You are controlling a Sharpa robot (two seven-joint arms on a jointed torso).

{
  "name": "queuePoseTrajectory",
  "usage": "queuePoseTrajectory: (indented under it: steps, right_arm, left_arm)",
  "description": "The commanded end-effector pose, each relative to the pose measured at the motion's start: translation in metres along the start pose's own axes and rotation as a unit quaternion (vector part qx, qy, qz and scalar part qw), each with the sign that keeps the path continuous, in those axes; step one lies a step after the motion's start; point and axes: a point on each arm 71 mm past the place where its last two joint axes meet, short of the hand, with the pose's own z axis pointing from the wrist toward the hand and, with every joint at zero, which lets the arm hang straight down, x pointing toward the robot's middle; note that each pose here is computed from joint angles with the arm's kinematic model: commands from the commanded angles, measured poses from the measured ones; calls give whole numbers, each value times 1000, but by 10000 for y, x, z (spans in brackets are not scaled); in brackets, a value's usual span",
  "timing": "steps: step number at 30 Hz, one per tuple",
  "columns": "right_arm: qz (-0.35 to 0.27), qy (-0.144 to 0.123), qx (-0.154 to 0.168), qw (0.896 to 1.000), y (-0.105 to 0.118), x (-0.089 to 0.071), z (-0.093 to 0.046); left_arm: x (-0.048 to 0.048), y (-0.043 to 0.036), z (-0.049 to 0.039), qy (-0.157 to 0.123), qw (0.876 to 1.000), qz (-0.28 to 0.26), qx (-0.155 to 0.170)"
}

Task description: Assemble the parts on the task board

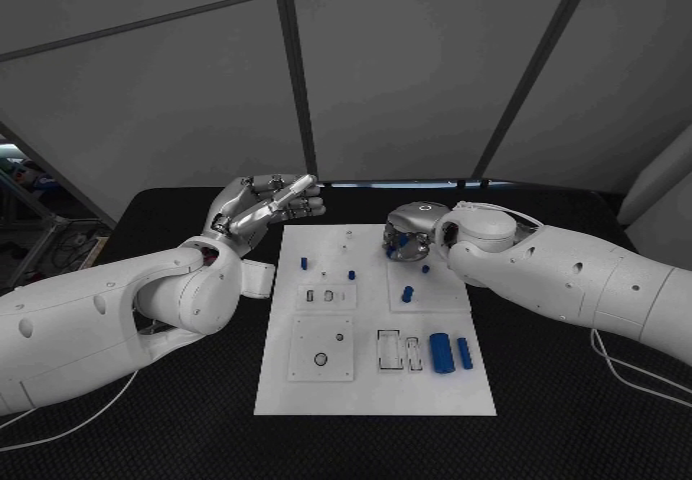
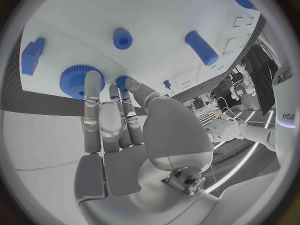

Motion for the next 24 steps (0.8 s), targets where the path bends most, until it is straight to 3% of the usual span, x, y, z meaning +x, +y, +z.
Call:
queuePoseTrajectory:
  steps: [1,12,24]
  right_arm:
    - [2,-22,-7,1000,14,-35,-8]
    - [21,-77,-6,997,54,-130,-77]
    - [26,-102,-2,994,171,-180,92]
  left_arm:
    - [16,-15,8,6,1000,-2,4]
    - [-20,-16,7,2,1000,0,3]
    - [-30,-5,24,1,1000,1,2]
